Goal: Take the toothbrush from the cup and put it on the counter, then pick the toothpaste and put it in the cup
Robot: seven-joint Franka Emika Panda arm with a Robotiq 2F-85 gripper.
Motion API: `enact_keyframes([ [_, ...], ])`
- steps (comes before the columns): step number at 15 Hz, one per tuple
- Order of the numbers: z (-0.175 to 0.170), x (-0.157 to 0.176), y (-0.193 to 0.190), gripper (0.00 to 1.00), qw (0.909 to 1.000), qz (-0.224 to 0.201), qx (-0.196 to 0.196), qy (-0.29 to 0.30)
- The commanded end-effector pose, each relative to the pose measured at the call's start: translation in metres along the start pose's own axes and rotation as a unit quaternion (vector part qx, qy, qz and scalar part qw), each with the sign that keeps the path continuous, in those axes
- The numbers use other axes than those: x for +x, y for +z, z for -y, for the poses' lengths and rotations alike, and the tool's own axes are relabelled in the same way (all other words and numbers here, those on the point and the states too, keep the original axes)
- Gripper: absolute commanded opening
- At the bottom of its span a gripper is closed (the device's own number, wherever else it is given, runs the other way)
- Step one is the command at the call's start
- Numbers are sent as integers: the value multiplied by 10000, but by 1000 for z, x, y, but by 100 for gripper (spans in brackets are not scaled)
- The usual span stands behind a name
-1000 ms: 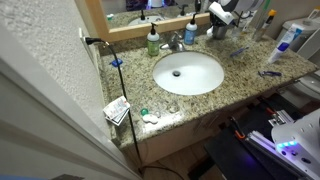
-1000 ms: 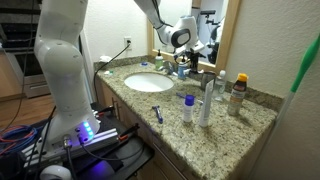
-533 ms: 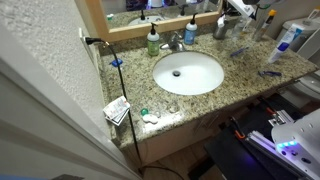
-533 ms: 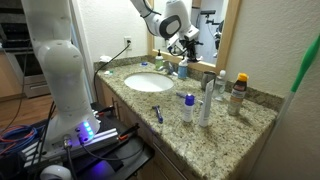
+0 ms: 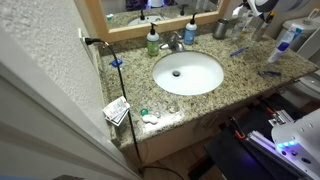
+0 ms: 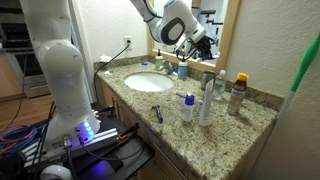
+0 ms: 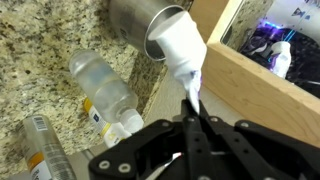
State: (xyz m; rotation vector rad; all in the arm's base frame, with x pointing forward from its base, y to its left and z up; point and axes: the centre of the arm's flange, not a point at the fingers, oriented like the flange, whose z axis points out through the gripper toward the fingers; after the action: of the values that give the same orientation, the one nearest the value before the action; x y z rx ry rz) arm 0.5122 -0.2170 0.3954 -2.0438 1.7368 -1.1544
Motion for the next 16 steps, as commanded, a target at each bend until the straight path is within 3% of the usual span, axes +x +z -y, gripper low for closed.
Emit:
enact_keyframes([
  [1,2,-3,0,1,10000,21,14,-20],
  [8,10,1,80,1,9884,-1292,343,725],
  [9,12,-4,79,1,9888,-1252,304,756],
  [10,2,17,67,1,9918,-1033,223,719],
  [16,3,-5,87,1,9918,-1160,77,531],
])
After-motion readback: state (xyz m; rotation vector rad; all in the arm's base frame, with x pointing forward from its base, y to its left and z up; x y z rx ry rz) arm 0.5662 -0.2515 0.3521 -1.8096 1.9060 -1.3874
